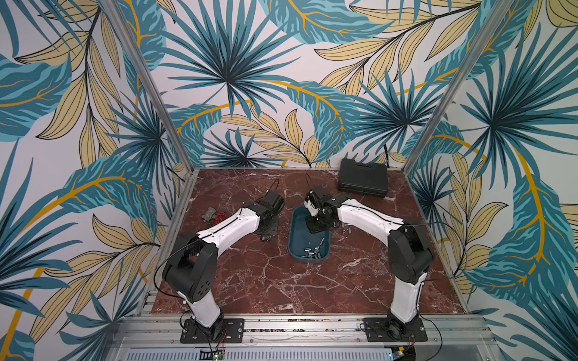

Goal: Take out the socket from the storage box
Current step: Pick up the socket head from the storage box, then place the socket head at the center of the board.

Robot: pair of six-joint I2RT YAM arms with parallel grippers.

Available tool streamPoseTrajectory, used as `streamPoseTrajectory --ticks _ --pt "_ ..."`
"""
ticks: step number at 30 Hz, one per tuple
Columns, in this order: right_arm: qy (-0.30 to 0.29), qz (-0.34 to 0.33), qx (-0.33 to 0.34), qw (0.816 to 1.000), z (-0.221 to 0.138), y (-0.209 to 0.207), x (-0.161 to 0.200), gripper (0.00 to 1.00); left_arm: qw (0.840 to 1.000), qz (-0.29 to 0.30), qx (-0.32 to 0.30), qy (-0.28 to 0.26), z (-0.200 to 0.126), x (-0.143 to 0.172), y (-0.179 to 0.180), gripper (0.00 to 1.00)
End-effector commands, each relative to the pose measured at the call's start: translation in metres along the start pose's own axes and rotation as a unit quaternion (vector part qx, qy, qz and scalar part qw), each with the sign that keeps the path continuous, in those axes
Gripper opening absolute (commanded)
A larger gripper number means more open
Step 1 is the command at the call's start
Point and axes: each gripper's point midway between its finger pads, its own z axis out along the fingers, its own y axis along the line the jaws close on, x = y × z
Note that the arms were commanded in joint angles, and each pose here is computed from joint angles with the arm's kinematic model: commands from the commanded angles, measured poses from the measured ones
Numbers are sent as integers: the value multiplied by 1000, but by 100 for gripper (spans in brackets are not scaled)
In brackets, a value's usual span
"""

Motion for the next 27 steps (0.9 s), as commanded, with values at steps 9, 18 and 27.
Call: streamPoseTrajectory --ticks 9,18,27 --pt "12 78 55 995 -15 -84 22 12 1000 -7 14 -19 -10 -10 -2 31" --pt "42 113 64 991 20 -97 39 12 1000 -6 13 -14 -8 -5 -1 31" --pt "64 120 75 988 42 -105 49 13 1000 -7 13 -13 -6 -5 -1 31"
